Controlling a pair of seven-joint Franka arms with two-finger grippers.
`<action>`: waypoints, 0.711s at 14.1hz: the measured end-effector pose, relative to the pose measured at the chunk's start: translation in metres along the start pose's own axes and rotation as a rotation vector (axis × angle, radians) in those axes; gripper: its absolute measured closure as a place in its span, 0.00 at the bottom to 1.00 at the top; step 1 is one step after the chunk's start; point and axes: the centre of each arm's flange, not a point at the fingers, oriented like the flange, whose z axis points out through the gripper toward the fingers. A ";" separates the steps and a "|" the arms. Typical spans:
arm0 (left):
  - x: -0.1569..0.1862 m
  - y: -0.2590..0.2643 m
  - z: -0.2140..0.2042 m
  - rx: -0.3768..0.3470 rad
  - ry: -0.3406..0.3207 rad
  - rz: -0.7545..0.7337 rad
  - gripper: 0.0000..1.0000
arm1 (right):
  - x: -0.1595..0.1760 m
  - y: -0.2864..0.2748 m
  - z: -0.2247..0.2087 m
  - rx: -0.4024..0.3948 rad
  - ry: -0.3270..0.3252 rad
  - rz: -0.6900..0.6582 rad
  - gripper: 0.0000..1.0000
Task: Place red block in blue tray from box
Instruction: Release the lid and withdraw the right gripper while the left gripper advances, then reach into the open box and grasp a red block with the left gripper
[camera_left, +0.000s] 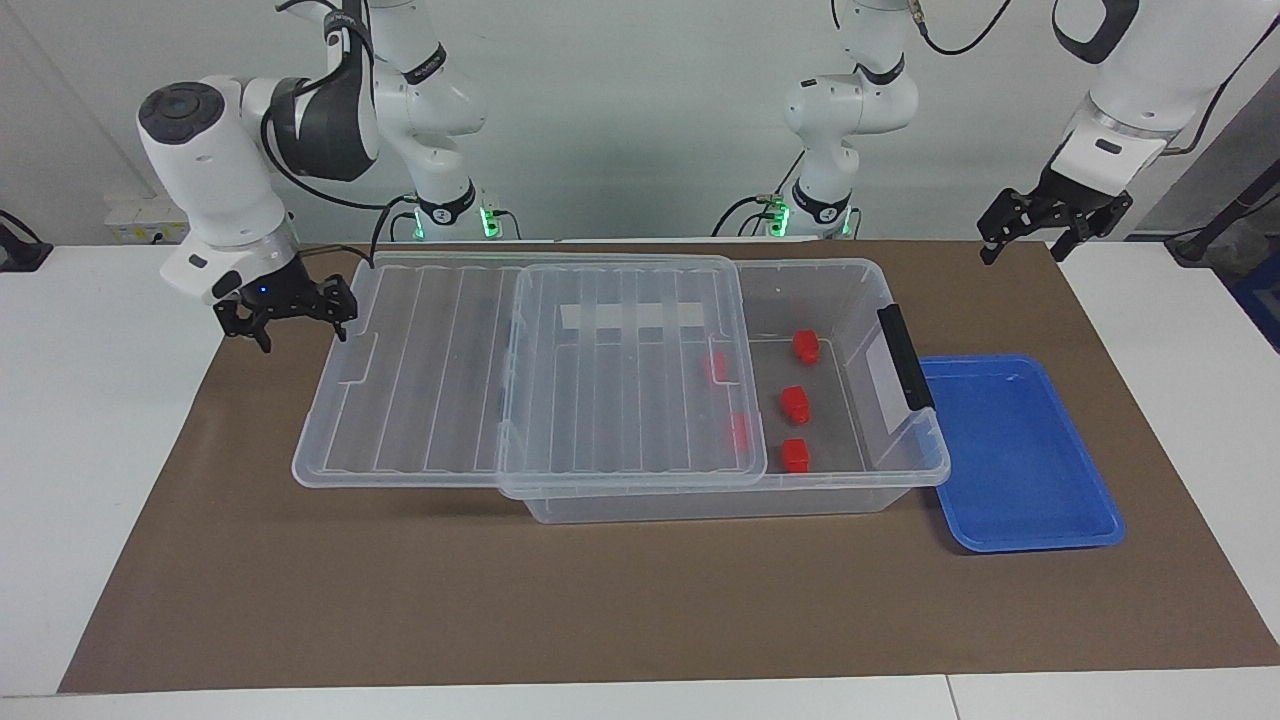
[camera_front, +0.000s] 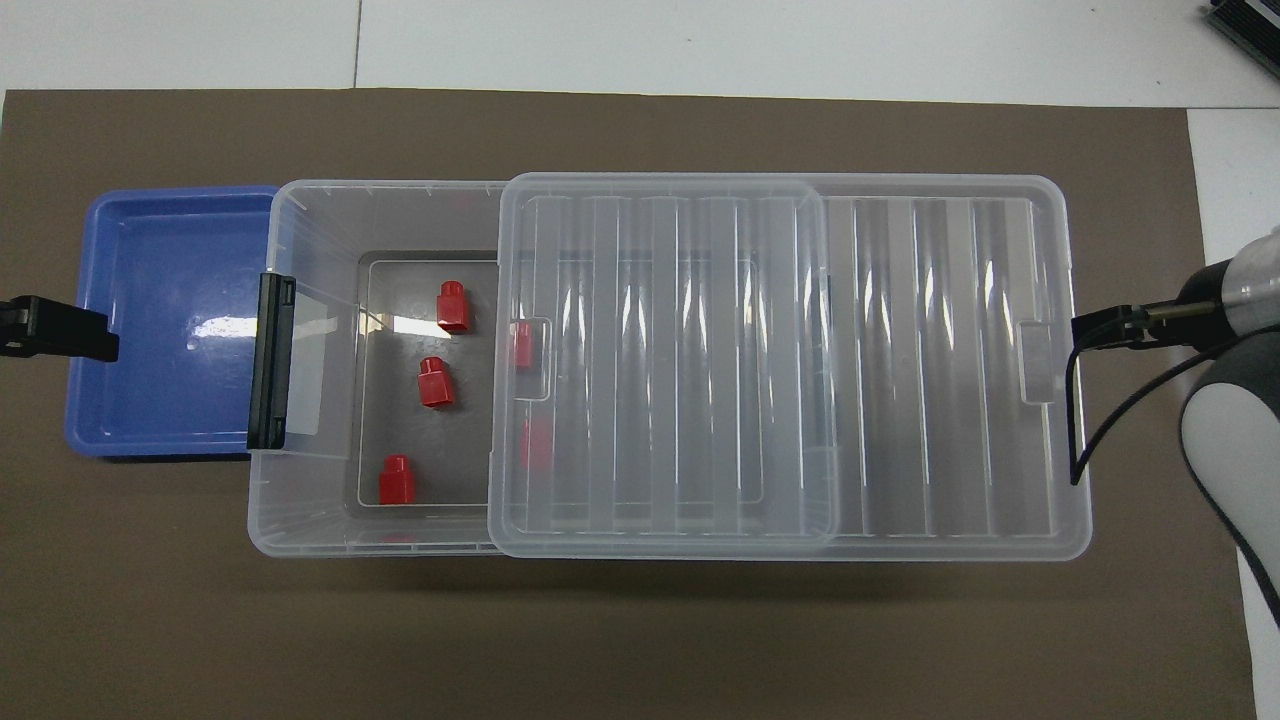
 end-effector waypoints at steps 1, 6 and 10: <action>0.000 0.015 0.000 0.000 0.001 -0.035 0.00 | 0.001 -0.008 -0.014 0.006 0.010 0.058 0.00; -0.006 0.104 0.017 -0.010 0.043 -0.100 0.00 | -0.003 -0.041 -0.058 0.072 0.020 0.179 0.00; -0.013 0.131 0.082 -0.019 0.070 -0.065 0.00 | -0.004 -0.042 -0.073 0.073 0.015 0.181 0.00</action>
